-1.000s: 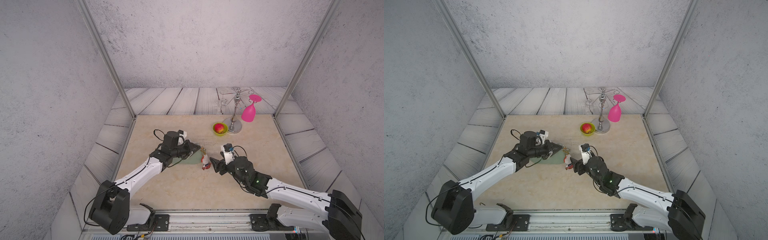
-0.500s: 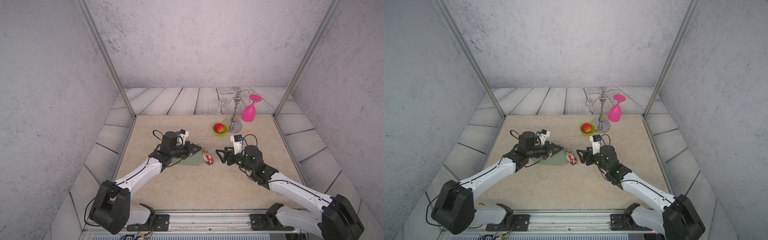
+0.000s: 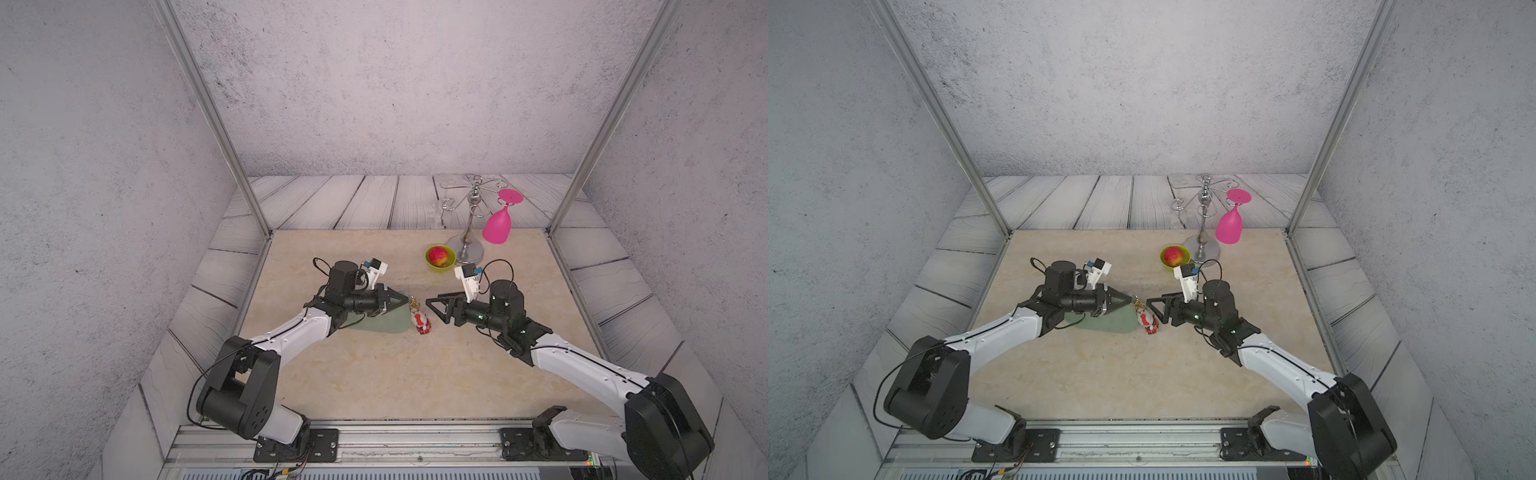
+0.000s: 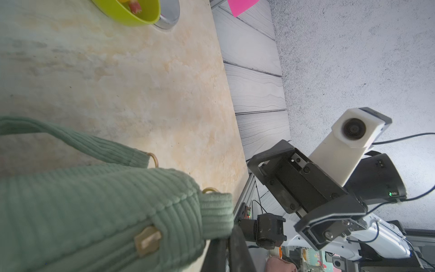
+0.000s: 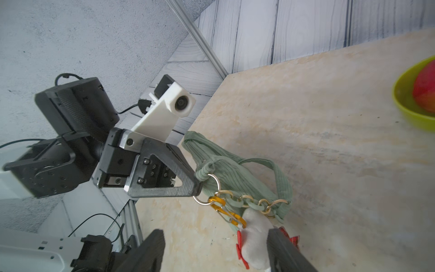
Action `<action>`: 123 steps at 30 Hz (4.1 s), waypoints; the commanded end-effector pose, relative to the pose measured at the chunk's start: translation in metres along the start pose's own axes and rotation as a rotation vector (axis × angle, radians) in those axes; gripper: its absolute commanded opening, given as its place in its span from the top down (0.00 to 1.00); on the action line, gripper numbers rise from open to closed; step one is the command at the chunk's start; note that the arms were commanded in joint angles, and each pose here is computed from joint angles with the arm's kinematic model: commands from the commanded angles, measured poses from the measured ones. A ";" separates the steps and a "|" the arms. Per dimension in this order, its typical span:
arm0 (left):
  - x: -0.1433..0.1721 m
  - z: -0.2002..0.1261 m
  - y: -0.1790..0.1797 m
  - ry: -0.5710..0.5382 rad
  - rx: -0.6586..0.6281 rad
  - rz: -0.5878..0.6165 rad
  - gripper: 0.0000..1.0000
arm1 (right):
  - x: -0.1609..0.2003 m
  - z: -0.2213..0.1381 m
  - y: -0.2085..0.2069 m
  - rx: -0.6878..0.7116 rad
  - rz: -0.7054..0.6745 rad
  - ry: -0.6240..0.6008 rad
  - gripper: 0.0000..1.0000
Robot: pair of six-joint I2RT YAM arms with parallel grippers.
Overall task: Remove the decoration from the bag
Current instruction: Place the bag at the center of the board, then adjust the bag at the center of the board.
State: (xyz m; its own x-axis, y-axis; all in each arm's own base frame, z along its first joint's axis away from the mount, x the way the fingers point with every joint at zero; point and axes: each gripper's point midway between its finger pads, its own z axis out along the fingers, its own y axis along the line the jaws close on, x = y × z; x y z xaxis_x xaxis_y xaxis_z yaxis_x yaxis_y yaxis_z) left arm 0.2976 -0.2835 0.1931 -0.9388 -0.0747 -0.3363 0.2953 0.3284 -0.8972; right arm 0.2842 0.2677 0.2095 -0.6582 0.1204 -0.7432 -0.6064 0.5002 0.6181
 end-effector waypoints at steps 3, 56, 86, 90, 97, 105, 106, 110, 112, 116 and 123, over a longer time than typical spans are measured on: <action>-0.003 -0.001 -0.018 0.018 0.083 0.068 1.00 | 0.013 0.002 0.007 -0.099 0.031 0.044 0.28; -0.011 0.009 -0.018 0.069 0.124 0.052 1.00 | 0.003 -0.017 -0.021 -0.042 0.075 -0.003 0.31; 0.027 -0.079 0.035 -0.329 -0.408 -0.164 0.01 | 0.025 0.021 -0.065 -0.063 0.202 0.069 0.33; 0.033 -0.091 0.059 -0.380 -0.465 -0.227 0.01 | 0.025 0.024 -0.061 -0.106 0.216 0.072 0.33; 0.014 -0.084 0.079 -0.400 -0.486 -0.236 0.02 | 0.024 0.033 -0.058 -0.167 0.246 0.083 0.33; -0.024 -0.077 0.094 -0.429 -0.516 -0.212 0.01 | 0.013 0.044 -0.050 -0.279 0.311 0.053 0.34; -0.027 -0.075 0.096 -0.426 -0.518 -0.211 0.01 | 0.013 0.045 -0.050 -0.287 0.321 0.053 0.34; -0.040 -0.066 0.104 -0.398 -0.511 -0.212 0.01 | 0.015 0.047 -0.039 -0.319 0.322 0.049 0.36; -0.047 -0.059 0.108 -0.384 -0.498 -0.209 0.01 | 0.018 0.048 -0.034 -0.323 0.320 0.057 0.36; -0.065 -0.040 0.109 -0.346 -0.452 -0.192 0.01 | 0.031 0.049 -0.021 -0.321 0.309 0.090 0.37; -0.101 -0.003 0.098 -0.294 -0.301 -0.154 0.01 | 0.054 0.051 -0.002 -0.309 0.284 0.129 0.37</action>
State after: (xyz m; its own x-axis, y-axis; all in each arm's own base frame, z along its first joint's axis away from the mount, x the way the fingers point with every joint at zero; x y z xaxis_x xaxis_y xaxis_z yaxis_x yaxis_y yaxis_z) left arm 0.4063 -0.2232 0.1189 -0.8569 -0.4335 -0.2789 -0.0542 0.6138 -0.7876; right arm 0.2790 0.3142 0.1521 -0.8721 0.0991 -0.4791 -0.4597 0.1691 0.8718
